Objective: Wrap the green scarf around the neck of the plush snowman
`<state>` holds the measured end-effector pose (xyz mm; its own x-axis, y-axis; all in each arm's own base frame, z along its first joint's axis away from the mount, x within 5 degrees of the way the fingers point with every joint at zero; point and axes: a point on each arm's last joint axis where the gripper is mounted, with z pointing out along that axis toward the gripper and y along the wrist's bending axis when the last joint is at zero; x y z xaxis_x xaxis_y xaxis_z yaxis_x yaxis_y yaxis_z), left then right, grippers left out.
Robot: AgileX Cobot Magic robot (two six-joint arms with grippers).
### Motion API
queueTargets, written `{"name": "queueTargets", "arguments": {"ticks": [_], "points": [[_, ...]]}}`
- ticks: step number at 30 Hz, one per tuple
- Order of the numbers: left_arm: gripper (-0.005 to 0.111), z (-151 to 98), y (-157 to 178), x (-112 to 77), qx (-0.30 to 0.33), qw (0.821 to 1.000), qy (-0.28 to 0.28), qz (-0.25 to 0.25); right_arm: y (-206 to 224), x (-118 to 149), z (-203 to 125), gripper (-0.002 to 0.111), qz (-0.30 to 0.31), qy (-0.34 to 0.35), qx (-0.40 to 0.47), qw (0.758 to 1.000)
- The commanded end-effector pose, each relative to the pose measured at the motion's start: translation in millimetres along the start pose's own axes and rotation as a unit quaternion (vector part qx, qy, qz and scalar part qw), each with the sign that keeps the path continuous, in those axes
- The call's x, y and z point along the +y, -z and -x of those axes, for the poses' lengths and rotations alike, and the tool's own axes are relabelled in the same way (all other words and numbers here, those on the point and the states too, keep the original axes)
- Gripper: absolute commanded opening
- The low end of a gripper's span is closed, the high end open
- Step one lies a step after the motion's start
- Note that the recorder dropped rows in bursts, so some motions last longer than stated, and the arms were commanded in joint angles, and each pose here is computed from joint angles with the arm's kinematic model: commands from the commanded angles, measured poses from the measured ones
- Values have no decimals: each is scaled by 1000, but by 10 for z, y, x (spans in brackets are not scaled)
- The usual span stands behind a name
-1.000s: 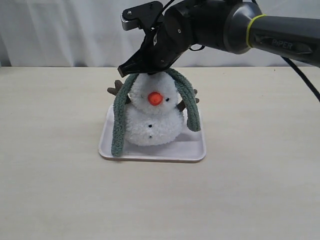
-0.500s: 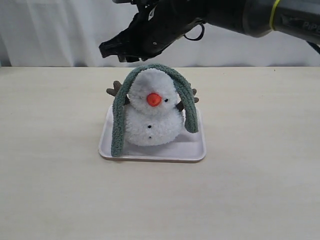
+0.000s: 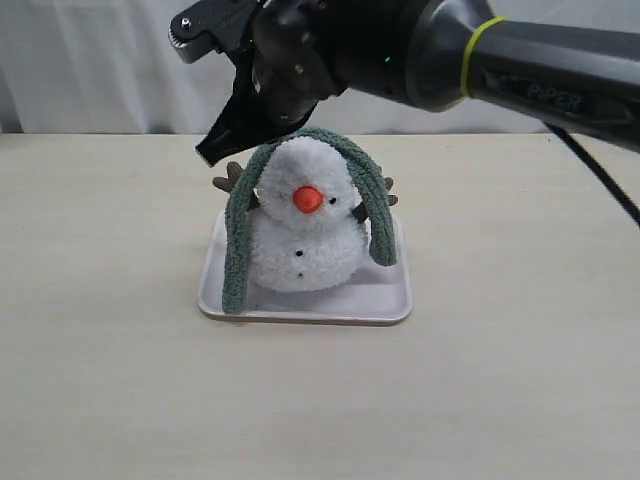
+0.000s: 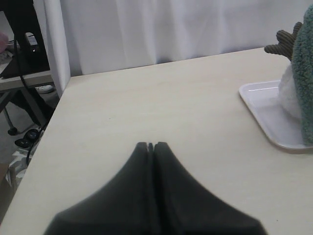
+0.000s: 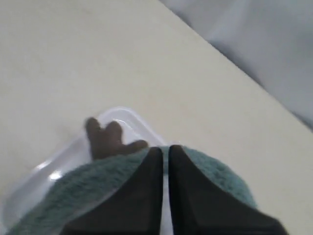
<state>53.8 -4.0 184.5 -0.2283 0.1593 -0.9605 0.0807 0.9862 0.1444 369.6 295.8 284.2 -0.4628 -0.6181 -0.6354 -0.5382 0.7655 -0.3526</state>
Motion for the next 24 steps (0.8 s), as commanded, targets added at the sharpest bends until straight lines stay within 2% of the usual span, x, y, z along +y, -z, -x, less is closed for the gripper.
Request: {"name": "queueTargets", "arguments": {"ticks": [1,3,7,10,12,15,21,24], "points": [[0,0,-1,-3,-5,1000,4,-2,157,-54,81,4,-131,-1,1,991],[0,0,-1,-3,-5,1000,4,-2,219,-111,131,4,-89,-43,18,995],[0,0,-1,-3,-5,1000,4,-2,237,-262,161,4,53,-101,84,990],[0,0,-1,-3,-5,1000,4,-2,140,-324,112,4,48,-107,139,983],[0,0,-1,-3,-5,1000,4,-2,27,-312,105,4,36,-99,143,984],[0,0,-1,-3,-5,1000,4,-2,-132,-224,56,4,50,-102,158,981],[0,-2,-1,-3,-4,1000,4,-2,-223,-186,155,4,47,-103,96,989],[0,-2,-1,-3,-4,1000,4,-2,-196,-108,216,4,33,-79,72,994]]}}
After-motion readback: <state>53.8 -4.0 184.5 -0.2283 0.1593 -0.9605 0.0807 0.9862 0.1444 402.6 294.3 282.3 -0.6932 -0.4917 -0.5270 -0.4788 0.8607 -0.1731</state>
